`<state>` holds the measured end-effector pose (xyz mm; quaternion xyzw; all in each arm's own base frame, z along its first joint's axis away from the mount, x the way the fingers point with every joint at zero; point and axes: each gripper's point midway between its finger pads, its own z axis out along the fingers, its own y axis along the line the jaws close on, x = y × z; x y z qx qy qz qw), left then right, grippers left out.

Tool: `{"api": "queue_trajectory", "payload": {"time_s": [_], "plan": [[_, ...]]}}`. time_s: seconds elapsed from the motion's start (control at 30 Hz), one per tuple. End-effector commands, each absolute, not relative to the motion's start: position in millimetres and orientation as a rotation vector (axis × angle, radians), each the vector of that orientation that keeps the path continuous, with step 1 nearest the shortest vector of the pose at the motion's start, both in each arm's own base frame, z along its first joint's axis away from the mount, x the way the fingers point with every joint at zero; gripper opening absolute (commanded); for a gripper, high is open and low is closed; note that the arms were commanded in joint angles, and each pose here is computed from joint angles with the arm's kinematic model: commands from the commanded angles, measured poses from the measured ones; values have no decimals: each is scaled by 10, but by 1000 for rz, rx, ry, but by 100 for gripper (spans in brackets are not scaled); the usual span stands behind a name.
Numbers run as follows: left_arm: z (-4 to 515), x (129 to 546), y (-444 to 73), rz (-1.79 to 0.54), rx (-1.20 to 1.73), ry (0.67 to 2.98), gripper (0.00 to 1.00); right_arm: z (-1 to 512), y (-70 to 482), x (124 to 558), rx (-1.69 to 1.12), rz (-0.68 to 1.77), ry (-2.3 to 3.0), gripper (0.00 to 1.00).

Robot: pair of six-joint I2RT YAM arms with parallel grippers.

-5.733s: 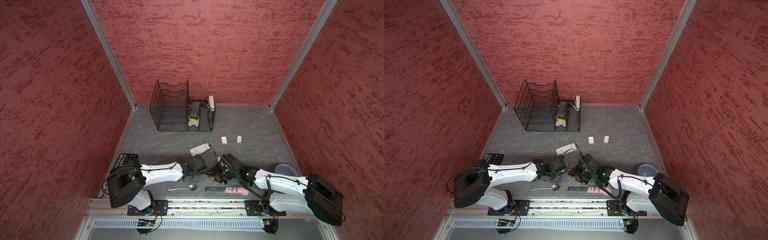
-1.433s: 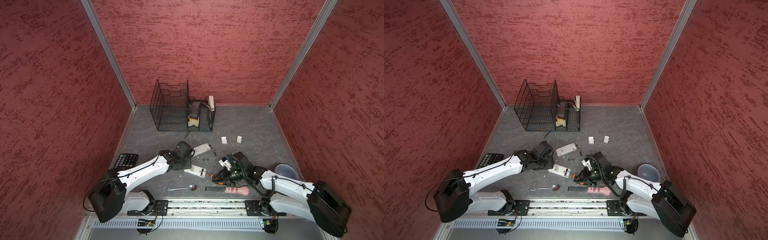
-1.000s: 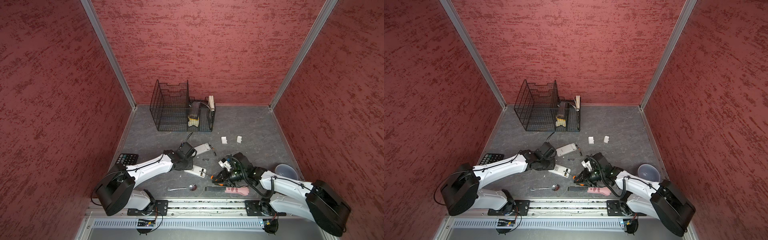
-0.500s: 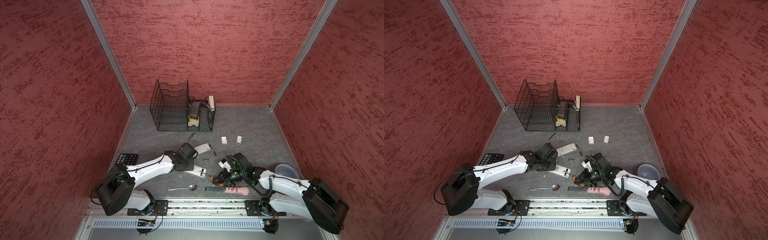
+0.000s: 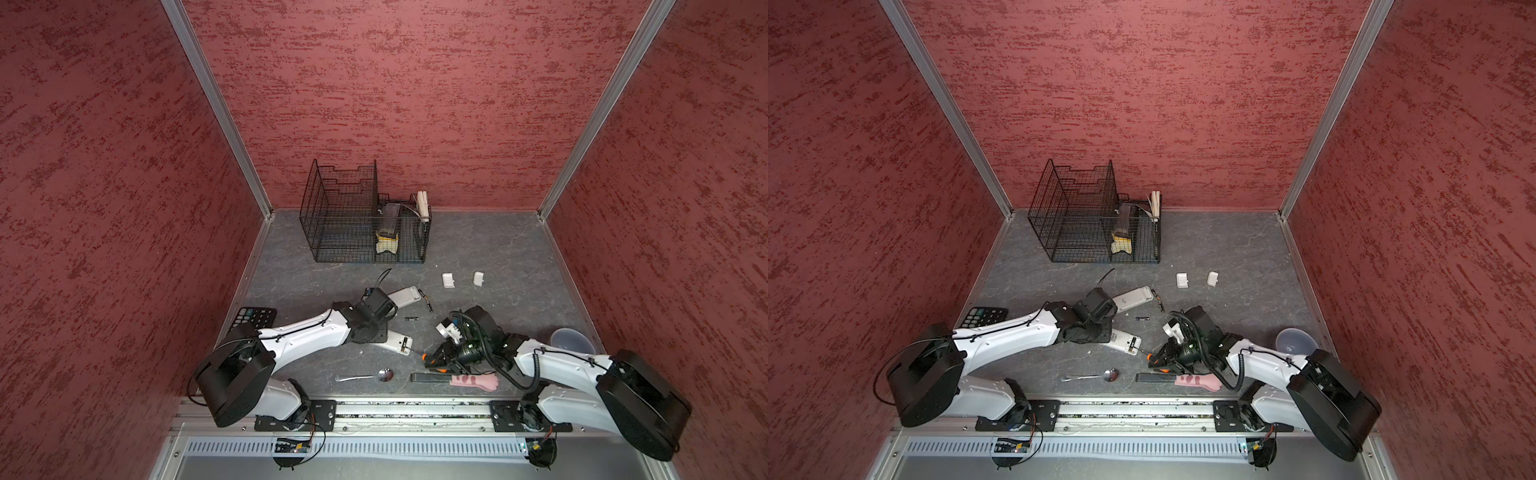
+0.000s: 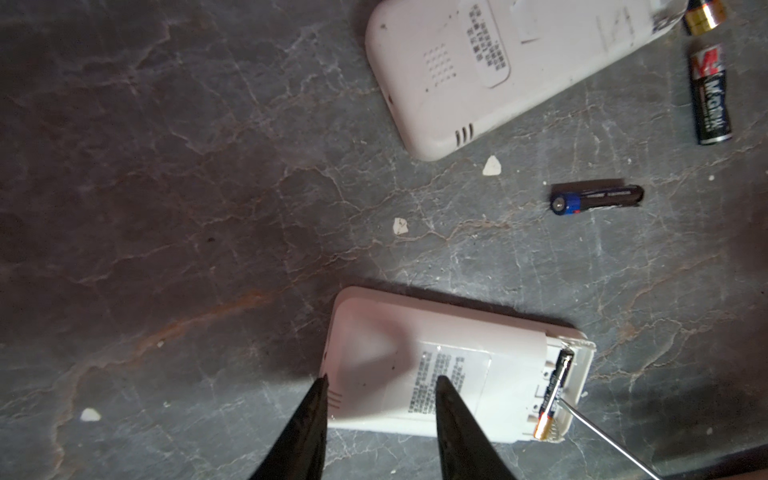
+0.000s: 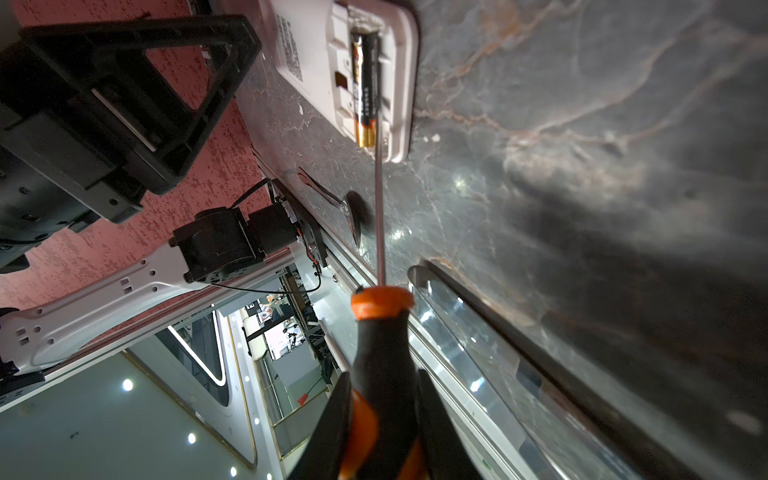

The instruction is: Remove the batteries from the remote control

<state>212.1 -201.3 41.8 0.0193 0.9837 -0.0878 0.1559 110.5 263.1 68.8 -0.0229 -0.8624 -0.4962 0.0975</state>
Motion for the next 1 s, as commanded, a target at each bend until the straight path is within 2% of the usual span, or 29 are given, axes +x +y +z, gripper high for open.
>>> {"api": "queue_trajectory", "payload": {"time_s": [0.0, 0.97], "plan": [[339, 2096, -1944, -184, 75, 2830, 45, 706, 2644, 1092, -24, -1509, -2534, 0], [82, 2015, -1956, -158, 96, 2886, 43, 667, 2728, 1130, 32, -1573, -2500, 0]]}}
